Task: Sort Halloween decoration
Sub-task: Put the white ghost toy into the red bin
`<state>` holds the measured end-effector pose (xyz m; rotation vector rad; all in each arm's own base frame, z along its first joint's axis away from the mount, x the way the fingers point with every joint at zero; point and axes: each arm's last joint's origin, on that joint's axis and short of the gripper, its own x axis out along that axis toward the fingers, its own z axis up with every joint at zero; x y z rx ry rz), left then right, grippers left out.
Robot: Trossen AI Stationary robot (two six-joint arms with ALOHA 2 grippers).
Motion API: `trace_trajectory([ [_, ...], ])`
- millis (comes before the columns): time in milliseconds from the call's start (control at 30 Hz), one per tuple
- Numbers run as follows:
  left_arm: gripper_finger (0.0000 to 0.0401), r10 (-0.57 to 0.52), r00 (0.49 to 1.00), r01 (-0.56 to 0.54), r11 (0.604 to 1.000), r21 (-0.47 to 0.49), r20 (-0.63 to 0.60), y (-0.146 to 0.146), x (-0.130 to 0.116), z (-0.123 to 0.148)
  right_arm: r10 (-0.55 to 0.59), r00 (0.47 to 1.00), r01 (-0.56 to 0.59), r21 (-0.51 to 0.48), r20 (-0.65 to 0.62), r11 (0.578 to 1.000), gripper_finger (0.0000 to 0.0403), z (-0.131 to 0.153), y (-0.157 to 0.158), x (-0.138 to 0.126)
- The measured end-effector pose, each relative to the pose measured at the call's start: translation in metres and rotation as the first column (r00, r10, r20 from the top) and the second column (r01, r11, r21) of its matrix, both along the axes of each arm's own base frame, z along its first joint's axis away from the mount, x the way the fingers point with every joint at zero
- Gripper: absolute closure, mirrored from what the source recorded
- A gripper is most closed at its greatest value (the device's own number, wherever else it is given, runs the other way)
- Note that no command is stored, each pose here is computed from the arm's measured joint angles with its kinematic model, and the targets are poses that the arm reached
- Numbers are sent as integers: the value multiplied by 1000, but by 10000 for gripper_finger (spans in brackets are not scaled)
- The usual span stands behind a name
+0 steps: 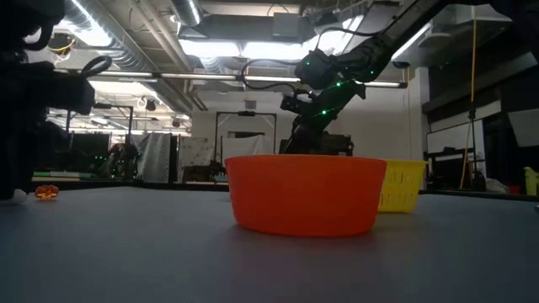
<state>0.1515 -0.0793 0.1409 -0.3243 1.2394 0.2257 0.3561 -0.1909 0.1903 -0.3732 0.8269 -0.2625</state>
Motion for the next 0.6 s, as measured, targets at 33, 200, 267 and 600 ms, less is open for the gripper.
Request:
trace_trajectory([
  [33,260,0,1000,0,1000,-1,1,0,-1,-2,0,1000,0,0,0,1000,221,0,0,0],
  [200,260,5,1000,-4,1000,-8,12,2,-3,-8,0,1000,0,0,1,1000,221,0,0,0],
  [267,260,5,1000,-5,1000,-8,11,2,-3,-9,0,1000,0,-1,1,1000,221,1,0,0],
  [600,276,7,1000,-7,1000,-6,9,2,-4,-9,0,1000,0,-1,1,1000,221,1,0,0],
])
